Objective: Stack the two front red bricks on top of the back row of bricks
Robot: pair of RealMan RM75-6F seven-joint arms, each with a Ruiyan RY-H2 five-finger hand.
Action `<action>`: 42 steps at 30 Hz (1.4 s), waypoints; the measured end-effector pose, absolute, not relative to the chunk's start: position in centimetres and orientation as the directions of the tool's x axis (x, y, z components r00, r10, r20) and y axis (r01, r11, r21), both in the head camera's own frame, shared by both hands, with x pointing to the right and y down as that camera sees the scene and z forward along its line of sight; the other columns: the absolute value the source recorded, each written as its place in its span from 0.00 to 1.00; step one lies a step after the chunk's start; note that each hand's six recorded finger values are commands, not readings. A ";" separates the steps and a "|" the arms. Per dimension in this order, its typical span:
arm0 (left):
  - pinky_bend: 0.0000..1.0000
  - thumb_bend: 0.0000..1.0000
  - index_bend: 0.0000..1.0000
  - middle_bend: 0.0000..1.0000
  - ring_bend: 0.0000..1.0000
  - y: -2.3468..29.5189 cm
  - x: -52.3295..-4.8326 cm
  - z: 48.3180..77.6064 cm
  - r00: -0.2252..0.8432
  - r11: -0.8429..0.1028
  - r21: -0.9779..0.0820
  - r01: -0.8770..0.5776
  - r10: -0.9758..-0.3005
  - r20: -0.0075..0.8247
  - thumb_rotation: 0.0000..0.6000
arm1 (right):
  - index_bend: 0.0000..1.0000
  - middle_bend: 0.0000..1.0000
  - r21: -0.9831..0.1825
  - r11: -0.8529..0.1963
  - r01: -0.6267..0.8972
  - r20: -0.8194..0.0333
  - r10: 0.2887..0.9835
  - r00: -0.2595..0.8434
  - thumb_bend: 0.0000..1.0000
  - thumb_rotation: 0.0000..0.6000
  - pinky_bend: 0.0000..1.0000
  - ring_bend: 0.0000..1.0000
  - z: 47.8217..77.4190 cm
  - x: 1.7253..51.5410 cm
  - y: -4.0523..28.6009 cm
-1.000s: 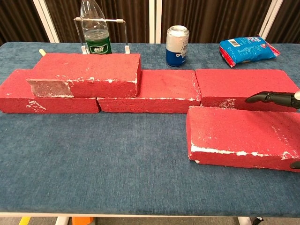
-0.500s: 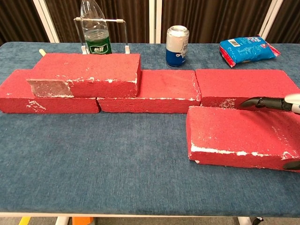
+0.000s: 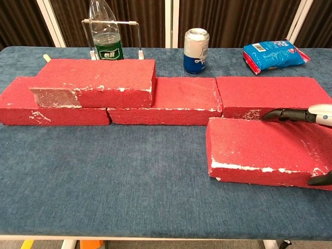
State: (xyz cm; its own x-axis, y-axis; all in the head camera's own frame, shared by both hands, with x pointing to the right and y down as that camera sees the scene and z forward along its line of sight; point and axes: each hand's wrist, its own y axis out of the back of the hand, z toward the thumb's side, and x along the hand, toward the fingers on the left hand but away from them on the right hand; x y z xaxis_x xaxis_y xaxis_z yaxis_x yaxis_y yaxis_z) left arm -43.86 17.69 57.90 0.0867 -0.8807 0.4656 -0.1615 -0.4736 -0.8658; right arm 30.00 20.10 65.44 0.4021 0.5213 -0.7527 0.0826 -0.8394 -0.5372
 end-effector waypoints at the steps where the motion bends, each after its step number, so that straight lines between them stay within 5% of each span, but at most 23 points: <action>1: 0.02 0.00 0.05 0.04 0.00 17.7 -43.8 57.9 0.088 -0.474 -0.866 -0.160 -0.881 0.465 1.00 | 0.00 0.00 -0.534 -0.841 0.083 -0.754 0.519 0.402 0.05 1.00 0.00 0.00 65.5 30.0 20.1; 10: 0.03 0.00 0.05 0.04 0.00 17.8 -43.9 58.0 0.082 -0.480 -0.862 -0.164 -0.877 0.473 1.00 | 0.00 0.07 -0.535 -0.840 0.093 -0.753 0.524 0.399 0.08 1.00 0.00 0.01 65.8 30.0 20.2; 17: 0.03 0.00 0.05 0.04 0.00 18.0 -44.0 58.1 0.081 -0.482 -0.859 -0.170 -0.876 0.476 1.00 | 0.00 0.20 -0.570 -0.813 0.118 -0.722 0.564 0.401 0.12 1.00 0.14 0.10 65.6 30.0 20.0; 31: 0.02 0.00 0.05 0.04 0.00 18.2 -44.4 57.8 0.070 -0.478 -0.859 -0.182 -0.878 0.474 1.00 | 0.00 0.23 -0.595 -0.791 0.143 -0.675 0.589 0.444 0.14 1.00 0.23 0.15 63.0 29.5 19.4; 42: 0.03 0.00 0.05 0.04 0.00 18.2 -44.2 57.6 0.076 -0.476 -0.858 -0.193 -0.879 0.471 1.00 | 0.00 0.26 -0.757 -0.638 0.141 -0.509 0.711 0.485 0.15 1.00 0.25 0.17 57.9 28.0 11.6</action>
State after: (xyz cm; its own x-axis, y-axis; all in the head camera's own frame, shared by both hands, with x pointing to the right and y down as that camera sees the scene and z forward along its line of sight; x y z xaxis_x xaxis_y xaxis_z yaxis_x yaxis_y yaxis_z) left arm -44.21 18.16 57.56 0.0756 -0.8791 0.4706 -0.1932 -0.4760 -0.8580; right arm 28.02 11.63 57.88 0.4850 0.7111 -0.5090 0.1411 -0.6381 -0.7569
